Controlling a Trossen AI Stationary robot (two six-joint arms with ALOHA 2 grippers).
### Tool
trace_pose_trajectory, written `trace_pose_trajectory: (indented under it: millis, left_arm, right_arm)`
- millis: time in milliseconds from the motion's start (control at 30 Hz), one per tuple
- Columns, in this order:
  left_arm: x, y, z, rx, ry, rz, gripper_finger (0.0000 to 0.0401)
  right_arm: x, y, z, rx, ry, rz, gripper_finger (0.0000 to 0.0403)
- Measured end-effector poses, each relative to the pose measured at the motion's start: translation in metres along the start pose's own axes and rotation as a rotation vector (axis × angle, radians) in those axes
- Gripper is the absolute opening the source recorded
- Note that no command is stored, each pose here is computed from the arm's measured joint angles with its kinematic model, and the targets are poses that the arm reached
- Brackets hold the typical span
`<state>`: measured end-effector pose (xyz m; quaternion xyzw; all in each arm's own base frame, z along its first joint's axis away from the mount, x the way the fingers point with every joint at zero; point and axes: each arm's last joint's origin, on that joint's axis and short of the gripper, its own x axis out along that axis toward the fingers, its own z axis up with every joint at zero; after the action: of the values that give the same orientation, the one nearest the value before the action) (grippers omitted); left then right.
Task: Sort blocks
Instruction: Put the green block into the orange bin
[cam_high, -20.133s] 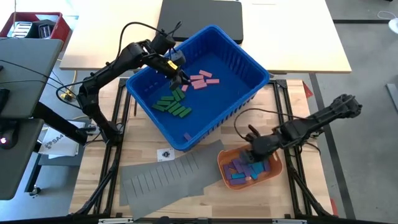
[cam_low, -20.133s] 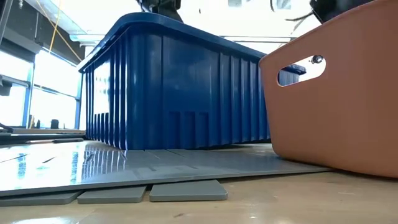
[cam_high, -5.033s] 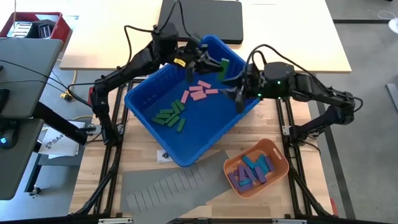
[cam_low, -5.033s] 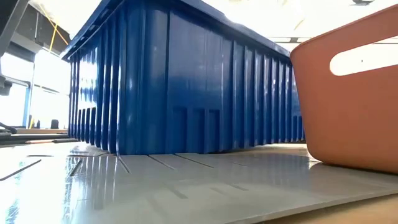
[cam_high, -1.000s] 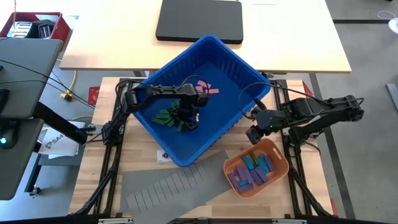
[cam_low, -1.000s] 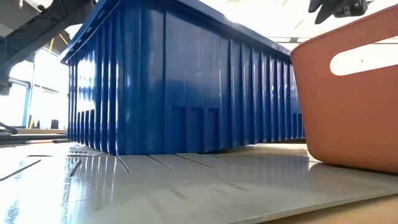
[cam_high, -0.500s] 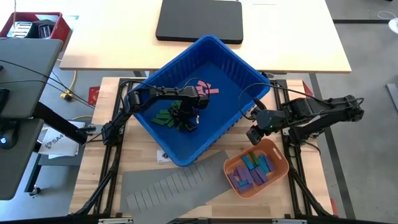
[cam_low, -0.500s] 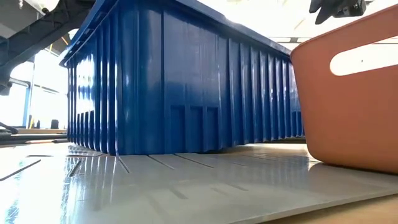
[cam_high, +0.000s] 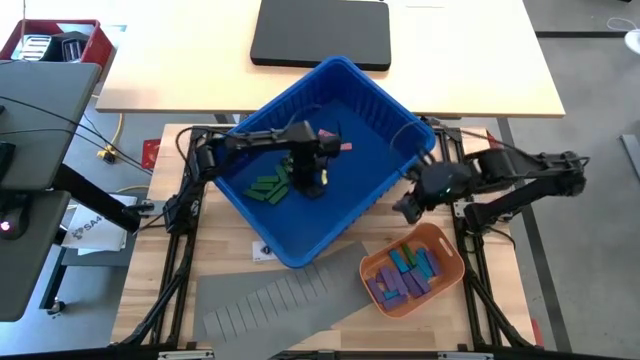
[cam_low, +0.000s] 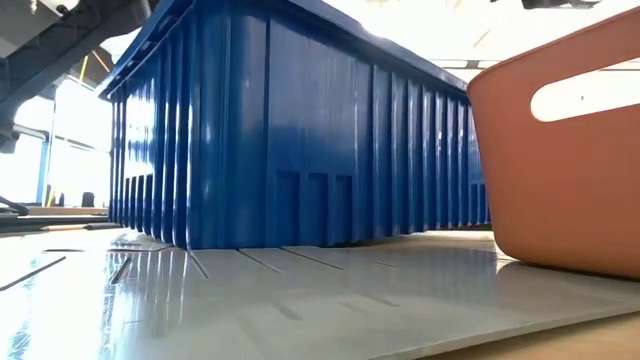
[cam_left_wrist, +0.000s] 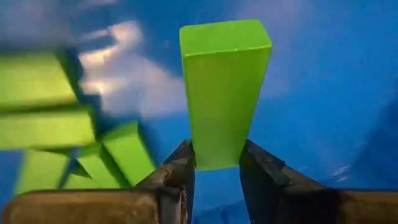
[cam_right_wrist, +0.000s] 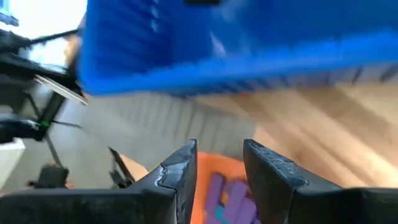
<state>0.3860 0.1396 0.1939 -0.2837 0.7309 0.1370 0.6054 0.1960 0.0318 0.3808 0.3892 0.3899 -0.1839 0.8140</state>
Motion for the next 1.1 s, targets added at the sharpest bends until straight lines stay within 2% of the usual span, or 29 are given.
trace_pose_trajectory:
  millis: [100, 233, 333, 433, 567, 700, 767, 933, 1100]
  left_arm:
    - [-0.041, -0.004, -0.003, 0.020, -0.136, -0.037, 0.0085]
    - [-0.106, -0.008, -0.016, 0.101, -0.360, -0.134, 0.0085]
    - [-0.151, -0.013, -0.030, 0.256, -0.555, -0.216, 0.0085]
    - [-0.190, -0.021, -0.049, 0.478, -0.764, -0.271, 0.0085]
    - [-0.229, -0.033, -0.075, 0.715, -1.009, -0.359, 0.0085]
    - [-0.251, -0.044, -0.089, 0.788, -1.172, -0.400, 0.0092]
    - [-0.257, -0.049, -0.092, 0.798, -1.220, -0.443, 0.0093]
    - [-0.260, -0.062, -0.091, 0.816, -1.261, -0.501, 0.0092]
    - [-0.256, -0.068, -0.089, 0.823, -1.241, -0.508, 0.0092]
  right_arm:
    - [-0.018, 0.004, 0.013, -0.014, -0.093, 0.030, 0.0126]
    - [-0.042, 0.011, 0.034, -0.060, -0.297, 0.069, 0.0126]
    - [-0.056, 0.016, 0.049, -0.121, -0.450, 0.091, 0.0126]
    - [-0.064, 0.017, 0.063, -0.184, -0.578, 0.096, 0.0126]
    - [-0.069, 0.015, 0.083, -0.216, -0.705, 0.088, 0.0135]
    - [-0.068, 0.013, 0.100, -0.218, -0.780, 0.098, 0.0171]
    - [-0.067, 0.015, 0.109, -0.247, -0.807, 0.144, 0.0197]
    - [-0.049, 0.022, 0.126, -0.380, -0.774, 0.255, 0.0259]
    - [-0.036, 0.026, 0.131, -0.471, -0.741, 0.271, 0.0274]
